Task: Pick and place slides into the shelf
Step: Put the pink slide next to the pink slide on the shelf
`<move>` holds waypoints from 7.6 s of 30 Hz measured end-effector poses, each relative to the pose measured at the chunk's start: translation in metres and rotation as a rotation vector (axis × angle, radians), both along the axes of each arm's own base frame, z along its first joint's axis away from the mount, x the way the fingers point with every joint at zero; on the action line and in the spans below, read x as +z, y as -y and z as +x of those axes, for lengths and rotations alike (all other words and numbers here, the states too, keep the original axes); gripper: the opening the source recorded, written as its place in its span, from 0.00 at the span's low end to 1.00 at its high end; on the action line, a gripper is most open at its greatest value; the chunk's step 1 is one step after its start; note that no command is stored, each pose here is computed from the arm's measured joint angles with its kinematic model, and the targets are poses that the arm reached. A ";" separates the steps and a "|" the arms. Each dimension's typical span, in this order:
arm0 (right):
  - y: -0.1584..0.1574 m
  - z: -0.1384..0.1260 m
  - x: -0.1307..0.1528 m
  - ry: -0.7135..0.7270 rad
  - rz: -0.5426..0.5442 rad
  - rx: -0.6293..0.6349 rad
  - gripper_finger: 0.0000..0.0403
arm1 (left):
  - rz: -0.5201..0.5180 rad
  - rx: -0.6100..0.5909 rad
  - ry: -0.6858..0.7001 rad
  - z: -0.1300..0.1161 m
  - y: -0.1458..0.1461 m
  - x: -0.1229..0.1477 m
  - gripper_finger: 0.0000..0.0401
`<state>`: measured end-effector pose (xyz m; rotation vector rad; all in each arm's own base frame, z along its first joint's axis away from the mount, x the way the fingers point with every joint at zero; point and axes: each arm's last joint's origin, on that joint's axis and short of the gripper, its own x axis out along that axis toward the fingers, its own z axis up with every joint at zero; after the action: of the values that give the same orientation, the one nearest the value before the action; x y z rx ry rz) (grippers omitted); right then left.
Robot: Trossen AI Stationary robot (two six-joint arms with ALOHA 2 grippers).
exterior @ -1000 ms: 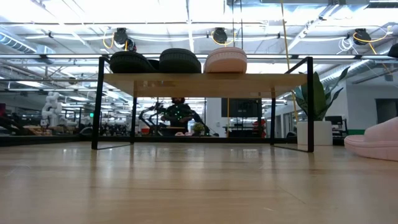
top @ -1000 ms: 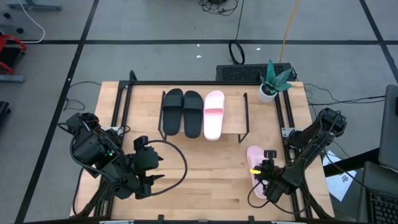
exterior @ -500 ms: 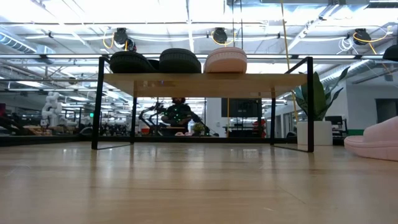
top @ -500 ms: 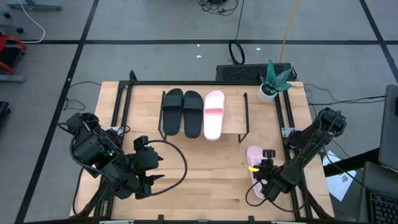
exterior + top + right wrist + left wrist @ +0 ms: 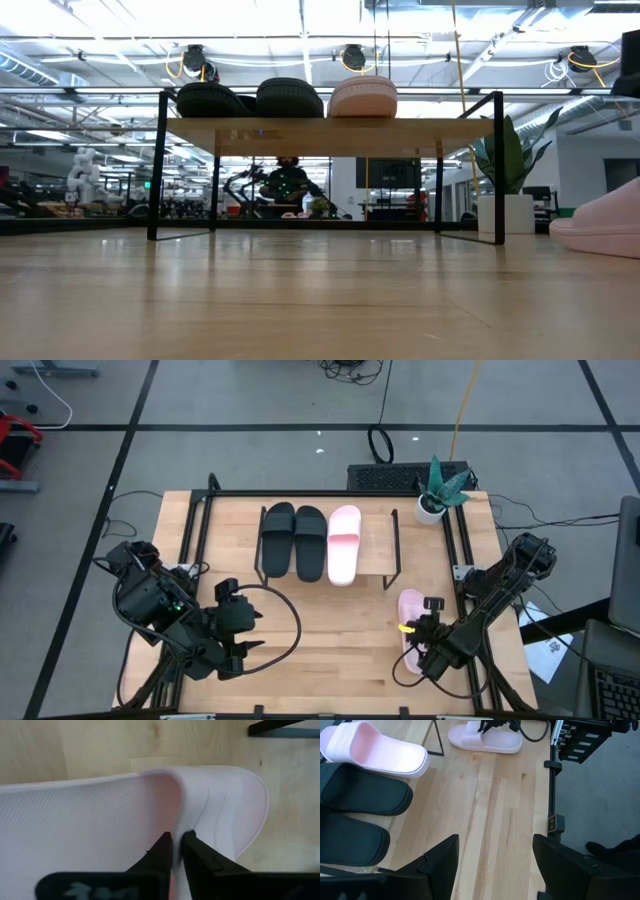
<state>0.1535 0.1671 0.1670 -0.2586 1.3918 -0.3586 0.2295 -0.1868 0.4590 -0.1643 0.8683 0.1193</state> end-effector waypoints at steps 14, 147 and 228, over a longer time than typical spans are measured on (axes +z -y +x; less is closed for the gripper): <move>0.006 -0.002 0.003 0.054 -0.094 -0.053 0.01 | -0.014 0.017 0.001 0.000 0.000 0.000 0.63; 0.155 0.124 0.162 0.078 -0.411 -0.035 0.00 | 0.068 -0.015 0.004 0.008 -0.011 0.000 0.63; 0.167 0.127 0.151 0.016 -0.363 0.007 0.00 | 0.069 -0.015 -0.009 0.013 -0.017 0.000 0.63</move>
<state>0.2805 -0.0003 0.3177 -0.5564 1.3038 -0.6063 0.2424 -0.1697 0.4590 -0.0926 0.8727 0.1361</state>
